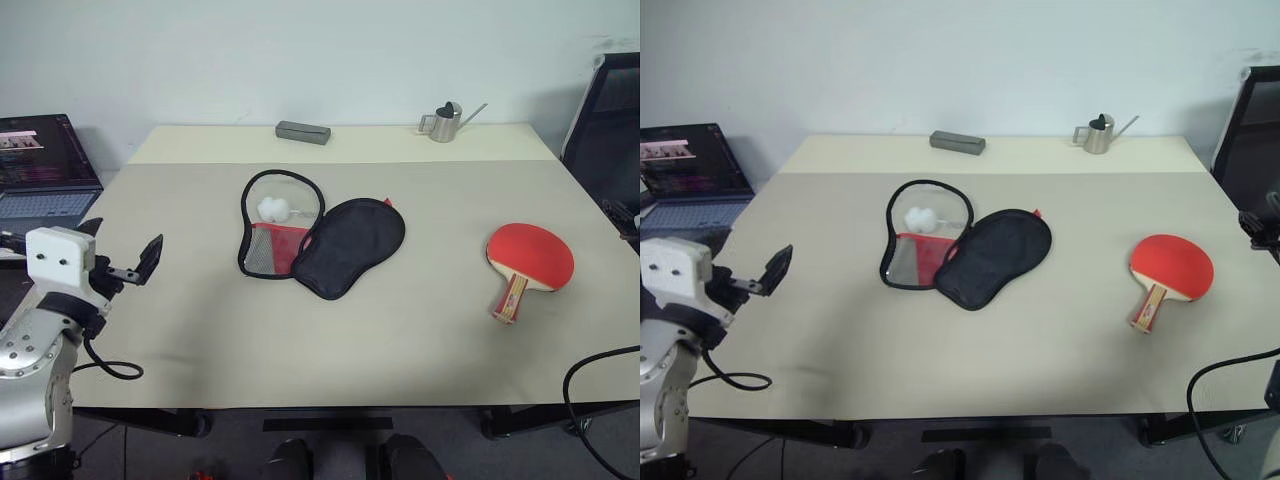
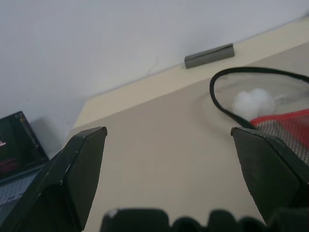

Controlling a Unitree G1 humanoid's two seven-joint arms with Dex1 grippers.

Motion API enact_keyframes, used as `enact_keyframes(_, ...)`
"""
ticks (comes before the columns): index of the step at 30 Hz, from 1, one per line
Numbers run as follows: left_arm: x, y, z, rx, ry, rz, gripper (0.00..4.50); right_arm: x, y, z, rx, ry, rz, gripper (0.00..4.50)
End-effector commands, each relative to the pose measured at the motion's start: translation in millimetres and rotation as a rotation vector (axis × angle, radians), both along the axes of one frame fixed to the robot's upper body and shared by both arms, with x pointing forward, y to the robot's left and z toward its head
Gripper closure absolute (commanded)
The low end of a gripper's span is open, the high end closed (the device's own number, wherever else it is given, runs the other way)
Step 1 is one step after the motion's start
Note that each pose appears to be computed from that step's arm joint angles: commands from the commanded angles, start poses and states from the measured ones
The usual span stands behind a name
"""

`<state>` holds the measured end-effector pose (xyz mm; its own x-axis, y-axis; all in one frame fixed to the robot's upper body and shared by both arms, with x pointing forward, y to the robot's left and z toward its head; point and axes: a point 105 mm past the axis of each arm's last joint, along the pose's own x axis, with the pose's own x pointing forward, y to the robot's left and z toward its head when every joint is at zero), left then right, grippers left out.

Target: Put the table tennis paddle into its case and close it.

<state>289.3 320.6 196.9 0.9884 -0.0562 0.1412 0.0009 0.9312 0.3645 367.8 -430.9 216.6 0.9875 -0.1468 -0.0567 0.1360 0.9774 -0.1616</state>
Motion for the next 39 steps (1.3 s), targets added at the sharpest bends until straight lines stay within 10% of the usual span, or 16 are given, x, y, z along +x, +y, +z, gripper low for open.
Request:
enact_keyframes(1,3,-2,6,0.016,-0.028,-0.001,0.00,-2,-3,25,-0.028,-0.045,0.007,0.02)
enact_keyframes(24,12,-4,19,-0.072,-0.058,-0.186,0.00,24,98,29,0.009,-0.048,0.549,0.02)
enact_keyframes(39,17,-84,30,-0.223,0.205,-0.723,0.00,15,198,8,0.192,0.053,0.837,0.02)
